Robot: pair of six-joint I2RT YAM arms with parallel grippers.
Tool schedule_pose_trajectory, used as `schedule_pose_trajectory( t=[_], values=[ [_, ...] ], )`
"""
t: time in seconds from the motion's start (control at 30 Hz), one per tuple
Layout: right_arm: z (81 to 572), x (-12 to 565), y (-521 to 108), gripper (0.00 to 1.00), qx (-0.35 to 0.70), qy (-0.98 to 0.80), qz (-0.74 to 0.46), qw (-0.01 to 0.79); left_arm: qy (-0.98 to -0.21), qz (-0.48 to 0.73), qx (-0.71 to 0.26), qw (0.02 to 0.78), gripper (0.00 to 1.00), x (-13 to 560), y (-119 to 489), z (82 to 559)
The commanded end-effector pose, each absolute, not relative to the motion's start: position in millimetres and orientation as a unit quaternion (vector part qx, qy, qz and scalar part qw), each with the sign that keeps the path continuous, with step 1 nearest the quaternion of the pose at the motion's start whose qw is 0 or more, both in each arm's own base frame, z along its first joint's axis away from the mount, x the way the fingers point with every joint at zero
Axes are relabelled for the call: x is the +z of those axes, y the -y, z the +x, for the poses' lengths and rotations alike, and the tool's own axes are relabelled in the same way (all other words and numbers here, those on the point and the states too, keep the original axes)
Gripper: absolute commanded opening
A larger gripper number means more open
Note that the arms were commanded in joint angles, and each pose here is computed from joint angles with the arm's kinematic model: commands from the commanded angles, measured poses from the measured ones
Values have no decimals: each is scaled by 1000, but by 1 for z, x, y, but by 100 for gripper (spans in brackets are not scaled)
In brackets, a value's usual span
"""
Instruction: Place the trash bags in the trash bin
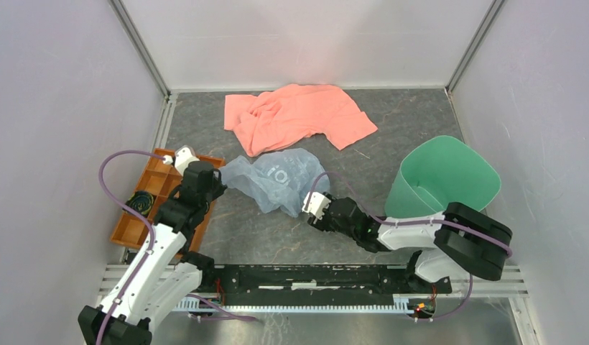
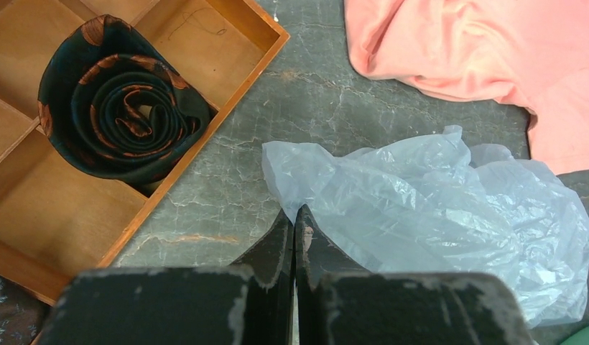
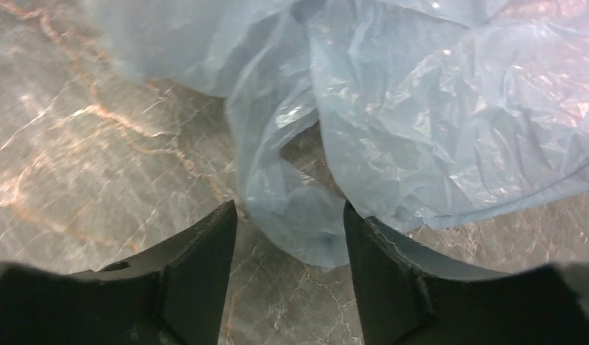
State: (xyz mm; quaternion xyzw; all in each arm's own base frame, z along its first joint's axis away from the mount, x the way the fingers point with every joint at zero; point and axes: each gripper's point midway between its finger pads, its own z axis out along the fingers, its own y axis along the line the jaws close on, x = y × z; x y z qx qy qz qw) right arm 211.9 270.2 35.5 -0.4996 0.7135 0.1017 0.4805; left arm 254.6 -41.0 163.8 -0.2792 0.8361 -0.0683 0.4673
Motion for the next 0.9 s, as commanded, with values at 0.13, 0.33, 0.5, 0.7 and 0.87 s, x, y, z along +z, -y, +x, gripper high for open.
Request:
schedule_pose_trajectory(
  t=[0.13, 0.33, 0.5, 0.7, 0.87],
  values=[
    [224, 58, -261, 5, 103, -737, -398, 536, -832, -266, -101, 475, 2, 169, 51, 256],
    [211, 84, -280, 0, 193, -752, -370, 511, -846, -258, -103, 455, 2, 155, 57, 256],
    [196, 115, -320, 0, 340, -754, -377, 417, -847, -253, -113, 453, 2, 172, 67, 274],
    [164, 108, -324, 0, 473, -775, -365, 208, -843, -255, -78, 467, 2, 190, 56, 285],
    [145, 75, -311, 9, 459, -777, -393, 175, -853, -262, -38, 449, 2, 168, 46, 289]
  ],
)
